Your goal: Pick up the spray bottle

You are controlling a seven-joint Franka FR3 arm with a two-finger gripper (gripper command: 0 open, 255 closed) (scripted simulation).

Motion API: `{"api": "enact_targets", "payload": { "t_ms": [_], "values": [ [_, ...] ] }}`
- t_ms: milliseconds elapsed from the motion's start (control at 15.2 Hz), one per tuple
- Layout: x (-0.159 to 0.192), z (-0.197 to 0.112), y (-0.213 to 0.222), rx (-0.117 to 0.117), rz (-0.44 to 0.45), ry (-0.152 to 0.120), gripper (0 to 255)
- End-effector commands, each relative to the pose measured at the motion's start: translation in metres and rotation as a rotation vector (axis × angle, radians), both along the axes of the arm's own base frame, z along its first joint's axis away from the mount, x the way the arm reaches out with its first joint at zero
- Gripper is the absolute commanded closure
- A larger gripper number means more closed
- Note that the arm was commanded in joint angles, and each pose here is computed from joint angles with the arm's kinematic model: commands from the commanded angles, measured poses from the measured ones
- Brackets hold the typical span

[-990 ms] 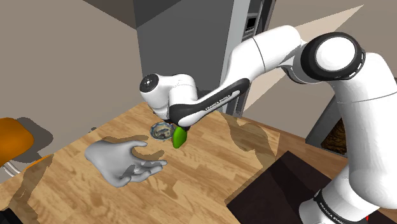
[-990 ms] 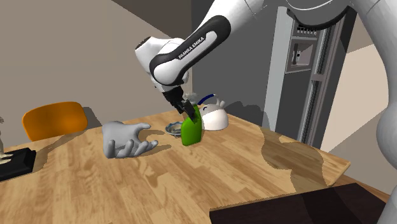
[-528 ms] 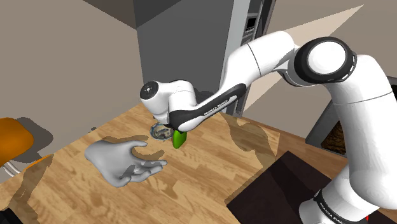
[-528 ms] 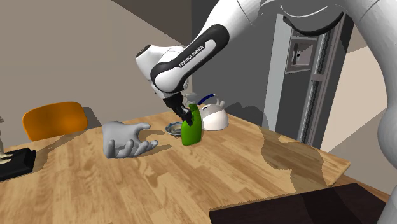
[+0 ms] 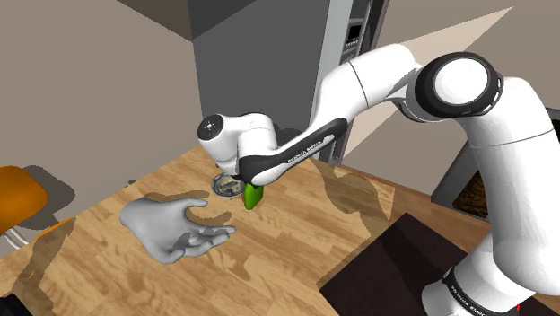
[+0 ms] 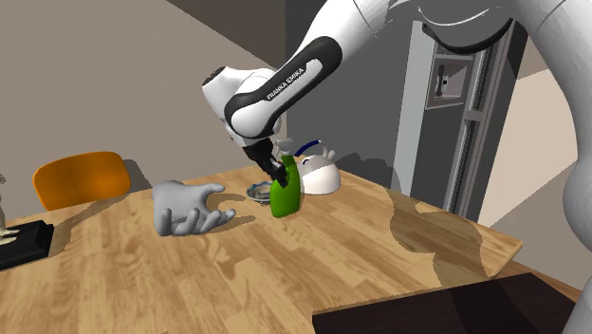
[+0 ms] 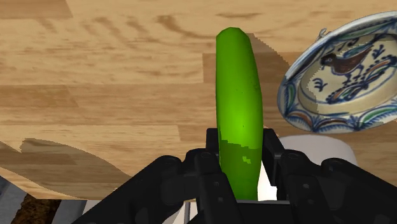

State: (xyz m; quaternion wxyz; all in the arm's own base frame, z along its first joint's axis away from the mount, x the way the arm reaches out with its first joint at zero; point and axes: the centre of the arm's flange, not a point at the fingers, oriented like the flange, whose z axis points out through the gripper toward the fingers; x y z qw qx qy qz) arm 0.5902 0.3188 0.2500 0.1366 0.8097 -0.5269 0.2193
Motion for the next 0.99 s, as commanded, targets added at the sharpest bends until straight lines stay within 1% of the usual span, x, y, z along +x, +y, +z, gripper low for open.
{"api": "enact_targets", "payload": {
  "t_ms": [0, 924],
  "values": [
    [0.0, 0.005, 0.0, 0.0, 0.0, 0.001, 255],
    [0.0, 0.079, 0.0, 0.0, 0.0, 0.001, 255]
  ]
}}
